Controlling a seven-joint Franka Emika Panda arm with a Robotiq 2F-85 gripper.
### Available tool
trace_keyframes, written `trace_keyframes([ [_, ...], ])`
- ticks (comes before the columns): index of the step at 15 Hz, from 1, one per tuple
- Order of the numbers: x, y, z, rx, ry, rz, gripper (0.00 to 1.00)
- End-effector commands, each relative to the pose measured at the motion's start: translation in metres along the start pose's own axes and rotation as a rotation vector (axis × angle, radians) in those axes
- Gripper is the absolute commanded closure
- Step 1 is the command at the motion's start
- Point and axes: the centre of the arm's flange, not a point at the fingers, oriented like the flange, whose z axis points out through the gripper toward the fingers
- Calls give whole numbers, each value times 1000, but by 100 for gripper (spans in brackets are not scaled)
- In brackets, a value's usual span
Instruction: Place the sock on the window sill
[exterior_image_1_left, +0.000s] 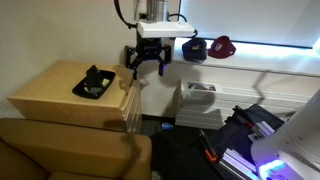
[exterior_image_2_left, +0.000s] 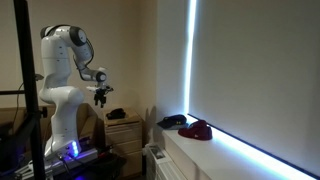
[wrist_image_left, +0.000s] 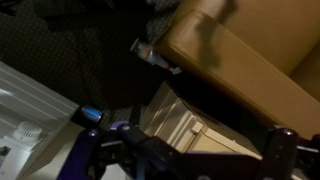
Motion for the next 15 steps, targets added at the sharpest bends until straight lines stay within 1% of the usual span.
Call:
trace_keyframes([
  [1, 69, -60, 20, 104, 14, 142, 0],
  [2, 84, -75, 20, 119, 18, 171, 0],
  [3, 92, -89, 13, 134, 14, 163, 0],
  [4, 57, -54, 17, 100, 20, 137, 0],
  [5, 66, -63, 18, 111, 19, 140, 0],
  [8, 63, -61, 22, 103, 14, 140, 0],
  [9, 68, -55, 34, 63, 13, 149, 0],
  [10, 79, -58, 49, 70, 44, 149, 0],
  [12, 103, -69, 71, 101, 138, 148, 0],
  [15, 134, -100, 87, 162, 304, 125, 0],
])
